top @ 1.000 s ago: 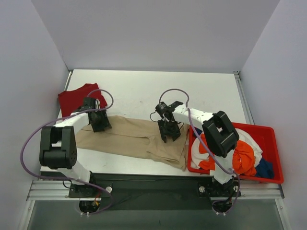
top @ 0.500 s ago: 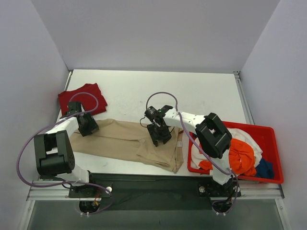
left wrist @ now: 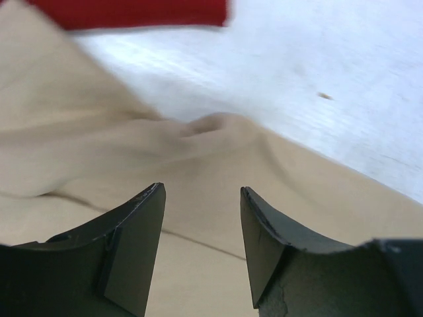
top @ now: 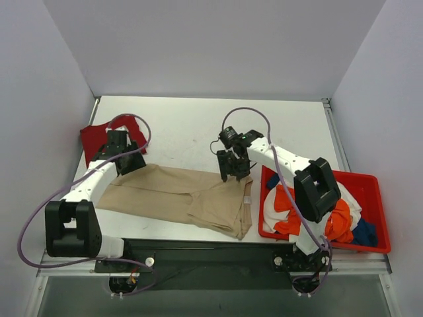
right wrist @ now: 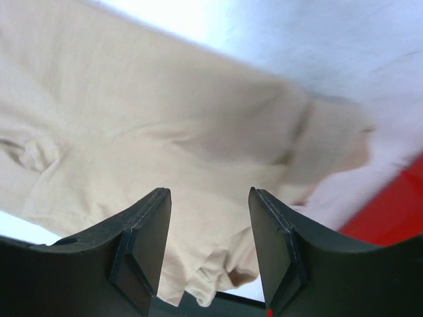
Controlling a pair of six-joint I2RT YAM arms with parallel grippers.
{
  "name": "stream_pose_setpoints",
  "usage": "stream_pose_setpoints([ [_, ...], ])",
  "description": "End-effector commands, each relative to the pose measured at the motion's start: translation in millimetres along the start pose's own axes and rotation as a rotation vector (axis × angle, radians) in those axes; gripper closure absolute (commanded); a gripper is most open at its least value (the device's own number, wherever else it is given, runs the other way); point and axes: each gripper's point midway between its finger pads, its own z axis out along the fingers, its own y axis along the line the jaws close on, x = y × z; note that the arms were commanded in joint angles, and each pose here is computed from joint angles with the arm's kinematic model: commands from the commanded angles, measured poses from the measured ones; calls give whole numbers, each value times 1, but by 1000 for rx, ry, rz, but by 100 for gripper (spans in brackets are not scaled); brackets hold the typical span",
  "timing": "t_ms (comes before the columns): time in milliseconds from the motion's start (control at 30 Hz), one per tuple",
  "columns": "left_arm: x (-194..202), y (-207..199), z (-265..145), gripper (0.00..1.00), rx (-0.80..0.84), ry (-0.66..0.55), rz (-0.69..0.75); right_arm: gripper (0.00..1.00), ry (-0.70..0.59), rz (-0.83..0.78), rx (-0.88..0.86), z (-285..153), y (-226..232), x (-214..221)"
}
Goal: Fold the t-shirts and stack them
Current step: Fold the other side of the tshirt into a rectangle
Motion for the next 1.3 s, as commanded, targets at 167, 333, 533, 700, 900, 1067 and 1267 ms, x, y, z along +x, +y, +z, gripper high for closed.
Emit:
stream_pose_setpoints([
  [167, 7, -112, 13, 40, 233, 39, 172, 48, -20, 28, 114, -9, -40, -29],
  [333, 16, -119, 45, 40, 206, 125, 143, 48, 37, 34, 219, -9, -72, -34],
  [533, 34, -104, 66, 40, 123, 205, 112, 49, 80, 17, 216, -7, -80, -26],
  [700, 42, -96, 69, 40, 99, 233, 92, 52, 144, -2, 151, 5, -73, -15],
  [900, 49, -84, 68, 40, 72, 250, 64, 57, 168, -2, 101, 11, -71, -13],
  [1067, 54, -65, 67, 40, 20, 264, 32, 81, 186, 30, 86, 15, -75, -10],
  [1267, 55, -35, 64, 41, -49, 245, -46, 100, 194, 96, 59, 12, -85, -8],
])
